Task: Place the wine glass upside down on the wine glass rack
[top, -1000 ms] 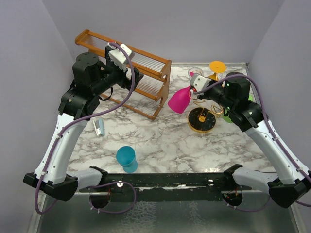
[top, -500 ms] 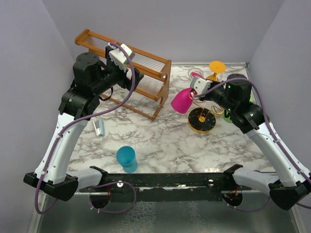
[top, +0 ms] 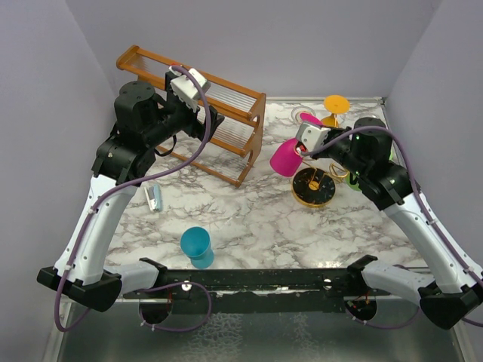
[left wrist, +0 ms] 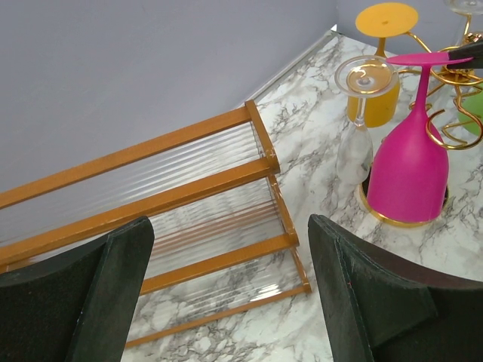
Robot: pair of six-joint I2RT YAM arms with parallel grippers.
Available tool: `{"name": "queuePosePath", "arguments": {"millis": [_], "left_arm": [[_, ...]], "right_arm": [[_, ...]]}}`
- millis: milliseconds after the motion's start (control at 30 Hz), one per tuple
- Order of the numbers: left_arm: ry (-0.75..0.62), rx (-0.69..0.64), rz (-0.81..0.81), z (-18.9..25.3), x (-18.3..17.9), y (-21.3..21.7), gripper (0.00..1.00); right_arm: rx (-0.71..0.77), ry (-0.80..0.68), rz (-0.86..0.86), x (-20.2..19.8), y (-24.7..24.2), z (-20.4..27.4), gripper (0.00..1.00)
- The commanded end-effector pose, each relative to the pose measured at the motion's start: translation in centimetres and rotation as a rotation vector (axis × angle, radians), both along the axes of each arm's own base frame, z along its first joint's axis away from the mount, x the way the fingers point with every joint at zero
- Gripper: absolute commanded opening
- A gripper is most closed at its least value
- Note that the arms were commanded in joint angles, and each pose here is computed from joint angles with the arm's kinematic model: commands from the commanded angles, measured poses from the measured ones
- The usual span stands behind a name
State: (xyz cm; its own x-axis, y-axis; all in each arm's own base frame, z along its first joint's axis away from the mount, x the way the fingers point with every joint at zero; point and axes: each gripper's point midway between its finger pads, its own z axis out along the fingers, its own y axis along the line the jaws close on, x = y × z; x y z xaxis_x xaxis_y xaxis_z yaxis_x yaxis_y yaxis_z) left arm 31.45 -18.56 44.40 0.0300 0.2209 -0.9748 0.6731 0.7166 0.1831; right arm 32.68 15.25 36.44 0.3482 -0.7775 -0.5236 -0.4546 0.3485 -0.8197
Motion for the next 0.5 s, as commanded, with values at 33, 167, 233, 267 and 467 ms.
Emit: {"name": "queuePosePath", "arguments": {"millis": [33,167,233,267,467], "left_arm": [[-0.027,-0.009,-0.019,0.73,0.03,-0.16,0.86],[-0.029,-0.006,-0.019,0.72,0.03,-0.15,0.86],[-0.031,-0.004,-0.016,0.72,0.08,-0.09,0.86],[-0.03,-0.004,-0.015,0.69,0.09,-0.09,0.86],[-0.029,-0.003,-0.017,0.62,0.14,-0.13,0.86]], "right_arm": [[-0.003,-0.05,-0.023,-0.28,-0.71,1.0,0.01],[-0.018,-0.053,-0.021,-0.42,-0.84,0.81,0.01],[-0.027,-0.058,-0.022,-0.43,-0.94,0.8,0.01],[-0.032,-0.06,-0.023,-0.43,-0.99,0.78,0.01],[-0.044,-0.065,-0.016,-0.68,-1.11,0.85,0.01]]}}
